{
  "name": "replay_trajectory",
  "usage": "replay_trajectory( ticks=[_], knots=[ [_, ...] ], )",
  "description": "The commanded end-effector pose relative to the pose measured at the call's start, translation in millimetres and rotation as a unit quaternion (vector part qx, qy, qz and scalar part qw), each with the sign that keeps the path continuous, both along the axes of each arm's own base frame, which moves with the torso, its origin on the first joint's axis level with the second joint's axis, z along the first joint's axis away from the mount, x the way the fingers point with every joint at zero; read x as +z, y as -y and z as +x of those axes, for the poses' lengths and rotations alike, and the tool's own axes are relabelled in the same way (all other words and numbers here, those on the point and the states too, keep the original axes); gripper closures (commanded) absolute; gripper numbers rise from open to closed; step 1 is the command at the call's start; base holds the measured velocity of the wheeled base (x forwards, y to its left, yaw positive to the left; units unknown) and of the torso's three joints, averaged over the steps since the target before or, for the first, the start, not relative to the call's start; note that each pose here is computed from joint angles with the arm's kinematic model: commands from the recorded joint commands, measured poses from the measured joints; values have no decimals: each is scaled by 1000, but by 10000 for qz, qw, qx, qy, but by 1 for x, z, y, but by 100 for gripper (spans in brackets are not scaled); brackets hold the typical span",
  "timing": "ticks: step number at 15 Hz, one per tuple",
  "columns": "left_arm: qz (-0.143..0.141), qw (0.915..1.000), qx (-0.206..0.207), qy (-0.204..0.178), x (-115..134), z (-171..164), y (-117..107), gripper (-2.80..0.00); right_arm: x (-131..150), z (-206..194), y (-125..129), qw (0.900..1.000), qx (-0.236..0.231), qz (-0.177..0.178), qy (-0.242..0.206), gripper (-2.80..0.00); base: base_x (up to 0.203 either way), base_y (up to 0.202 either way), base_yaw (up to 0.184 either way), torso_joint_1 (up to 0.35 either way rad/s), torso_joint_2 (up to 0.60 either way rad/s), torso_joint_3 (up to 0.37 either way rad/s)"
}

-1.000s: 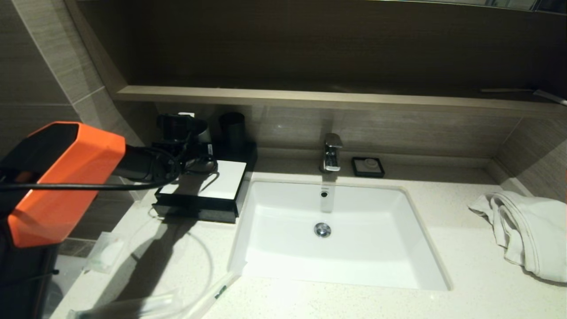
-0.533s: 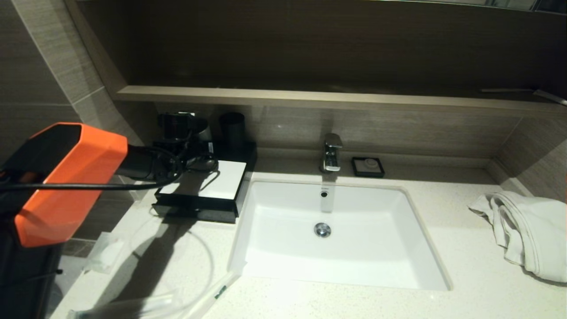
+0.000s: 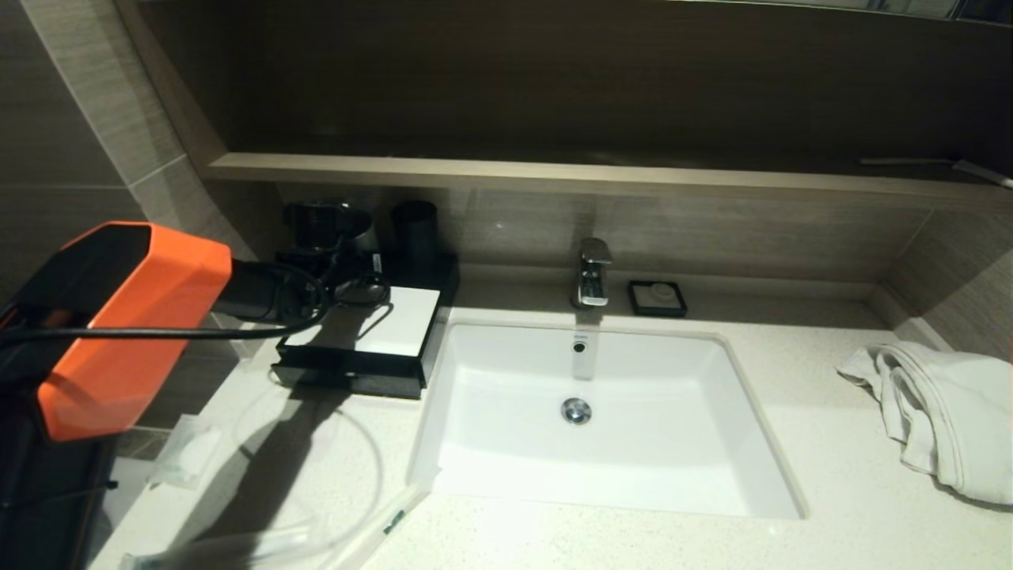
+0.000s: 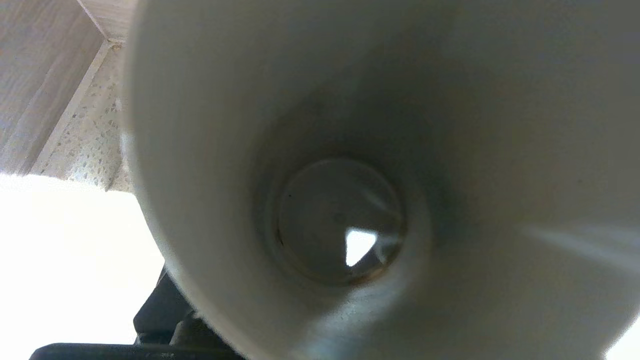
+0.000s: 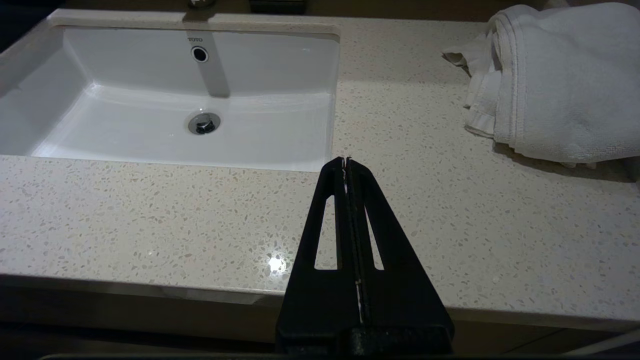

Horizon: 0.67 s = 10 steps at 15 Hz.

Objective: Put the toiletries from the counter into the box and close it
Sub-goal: Place the cup on the storage box

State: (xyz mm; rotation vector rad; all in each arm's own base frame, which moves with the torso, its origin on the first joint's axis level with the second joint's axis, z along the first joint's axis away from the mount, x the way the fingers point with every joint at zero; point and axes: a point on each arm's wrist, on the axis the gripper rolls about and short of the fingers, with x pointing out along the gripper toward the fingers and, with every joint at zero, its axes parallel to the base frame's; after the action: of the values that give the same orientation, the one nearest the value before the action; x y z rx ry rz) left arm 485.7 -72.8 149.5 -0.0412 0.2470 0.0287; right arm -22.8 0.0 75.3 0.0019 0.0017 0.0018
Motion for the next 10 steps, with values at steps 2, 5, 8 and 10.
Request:
replay_trajectory(
  ticks=[2,5,8,10],
  knots=[
    [2,10000,16,-30,-1,0,0,0,0,0,0,10000,-2,-2,1,0,0,0,0,0,0,0],
    [1,10000,16,-19,0,0,0,-280,0,0,0,10000,-1,-2,1,0,0,0,0,0,0,0],
    [-4,10000,10,2,1,0,0,-280,0,0,0,10000,6,-2,1,0,0,0,0,0,0,0],
    [-7,10000,39,21,3,-1,-3,-280,0,0,0,10000,-2,-2,1,0,0,0,0,0,0,0]
  ],
)
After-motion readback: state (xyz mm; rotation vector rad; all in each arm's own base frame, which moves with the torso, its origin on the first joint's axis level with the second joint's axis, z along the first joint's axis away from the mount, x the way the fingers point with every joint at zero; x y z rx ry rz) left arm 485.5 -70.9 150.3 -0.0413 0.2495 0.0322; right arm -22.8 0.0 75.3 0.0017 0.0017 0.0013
